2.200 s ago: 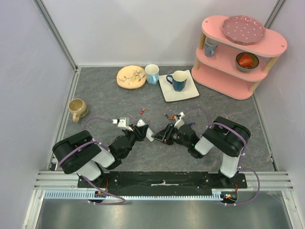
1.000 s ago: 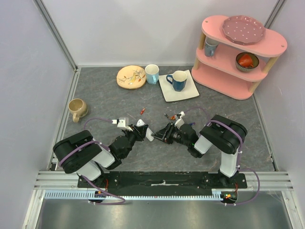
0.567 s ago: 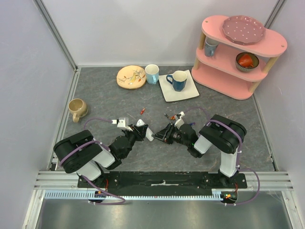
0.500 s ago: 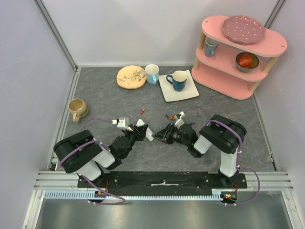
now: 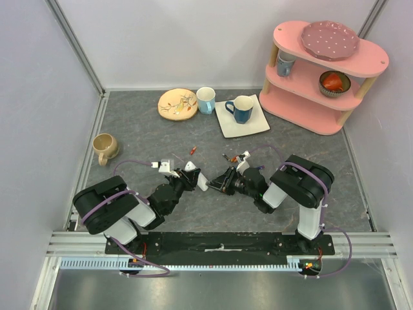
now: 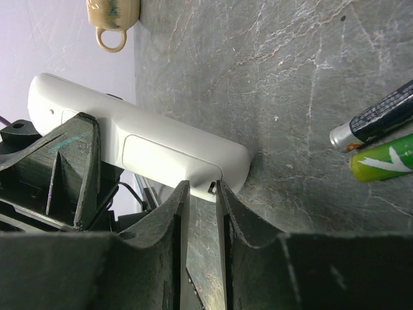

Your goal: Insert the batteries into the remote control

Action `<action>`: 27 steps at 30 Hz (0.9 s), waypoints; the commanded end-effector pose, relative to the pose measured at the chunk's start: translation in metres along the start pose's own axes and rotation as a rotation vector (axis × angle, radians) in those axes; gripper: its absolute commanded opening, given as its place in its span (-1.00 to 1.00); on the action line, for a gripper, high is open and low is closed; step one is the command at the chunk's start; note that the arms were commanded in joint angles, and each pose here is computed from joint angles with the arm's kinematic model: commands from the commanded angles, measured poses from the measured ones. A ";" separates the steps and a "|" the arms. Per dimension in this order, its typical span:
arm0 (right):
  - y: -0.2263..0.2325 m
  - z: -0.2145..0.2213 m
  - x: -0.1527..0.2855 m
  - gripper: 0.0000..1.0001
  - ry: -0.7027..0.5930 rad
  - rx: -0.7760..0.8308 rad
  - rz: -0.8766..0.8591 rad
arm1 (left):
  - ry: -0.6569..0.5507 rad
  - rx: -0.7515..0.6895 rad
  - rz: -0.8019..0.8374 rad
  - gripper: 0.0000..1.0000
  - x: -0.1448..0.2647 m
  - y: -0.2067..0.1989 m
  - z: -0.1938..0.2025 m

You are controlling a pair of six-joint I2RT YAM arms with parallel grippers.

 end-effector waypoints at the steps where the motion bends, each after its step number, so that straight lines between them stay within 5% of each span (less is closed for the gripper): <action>1: 0.038 -0.001 -0.004 -0.41 0.009 0.048 -0.117 | -0.198 0.085 0.078 -0.96 0.002 -0.021 -0.048; 27: 0.050 0.000 0.002 -0.40 0.009 0.087 -0.125 | -0.178 0.055 0.059 -0.96 0.001 -0.017 -0.040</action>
Point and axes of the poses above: each gripper's point midway between its finger pads, its own x axis back along the fingers, its own y axis along the line the jaws close on, z = x × y, the point moved 1 cm from there along x, back along the fingers, and after that the axes turned 15 degrees about -x, right-handed, at the moved point
